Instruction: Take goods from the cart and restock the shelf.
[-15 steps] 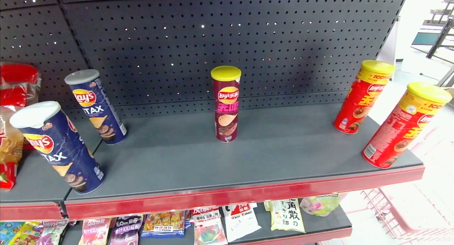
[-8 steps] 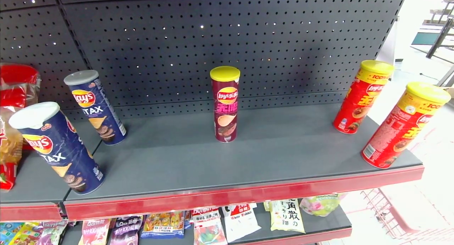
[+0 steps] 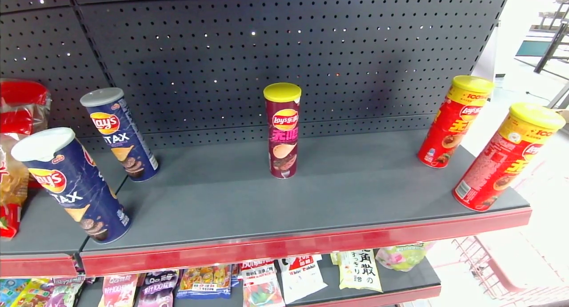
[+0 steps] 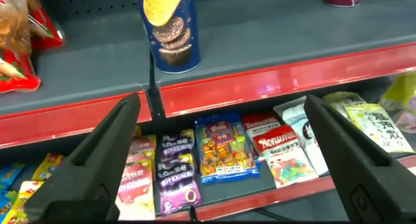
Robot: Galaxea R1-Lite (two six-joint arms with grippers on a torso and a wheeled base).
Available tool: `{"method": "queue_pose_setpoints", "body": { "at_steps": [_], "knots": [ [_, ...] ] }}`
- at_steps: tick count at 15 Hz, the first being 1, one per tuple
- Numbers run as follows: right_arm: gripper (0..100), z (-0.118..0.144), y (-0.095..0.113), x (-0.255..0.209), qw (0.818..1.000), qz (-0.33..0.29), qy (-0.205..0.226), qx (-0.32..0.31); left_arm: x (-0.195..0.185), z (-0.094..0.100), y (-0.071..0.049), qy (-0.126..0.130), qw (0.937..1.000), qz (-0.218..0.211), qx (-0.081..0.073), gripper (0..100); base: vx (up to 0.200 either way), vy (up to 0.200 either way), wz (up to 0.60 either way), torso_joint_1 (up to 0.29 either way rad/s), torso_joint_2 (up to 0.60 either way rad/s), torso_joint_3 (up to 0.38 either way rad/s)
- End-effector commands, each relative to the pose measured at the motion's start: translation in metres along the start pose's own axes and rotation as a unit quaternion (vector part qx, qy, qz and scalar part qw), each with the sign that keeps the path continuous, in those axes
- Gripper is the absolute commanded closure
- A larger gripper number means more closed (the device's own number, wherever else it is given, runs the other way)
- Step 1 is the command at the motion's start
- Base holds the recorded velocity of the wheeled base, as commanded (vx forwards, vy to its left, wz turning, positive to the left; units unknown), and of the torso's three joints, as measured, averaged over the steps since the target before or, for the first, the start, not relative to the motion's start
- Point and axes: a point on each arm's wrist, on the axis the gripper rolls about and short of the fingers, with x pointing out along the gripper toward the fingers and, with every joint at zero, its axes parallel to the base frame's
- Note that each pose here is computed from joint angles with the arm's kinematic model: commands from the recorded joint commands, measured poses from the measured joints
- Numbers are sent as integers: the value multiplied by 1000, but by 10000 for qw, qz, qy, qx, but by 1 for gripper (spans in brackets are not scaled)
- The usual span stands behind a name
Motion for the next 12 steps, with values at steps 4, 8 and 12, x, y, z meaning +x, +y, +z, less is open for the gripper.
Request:
{"method": "queue_pose_setpoints", "body": {
  "at_steps": [4,8,12],
  "knots": [
    [100,-15,3,6,9998,44,194,-29,33,148,13,-244,9914,-501,-1184,0,0,0,0,0,0,0],
    [100,-16,3,6,9997,163,163,43,101,163,0,607,9641,-2561,-347,0,0,0,0,0,0,0],
    [100,-16,4,6,9994,320,128,54,179,179,-42,554,9273,-3696,-227,0,0,0,0,0,0,0]
  ]
}}
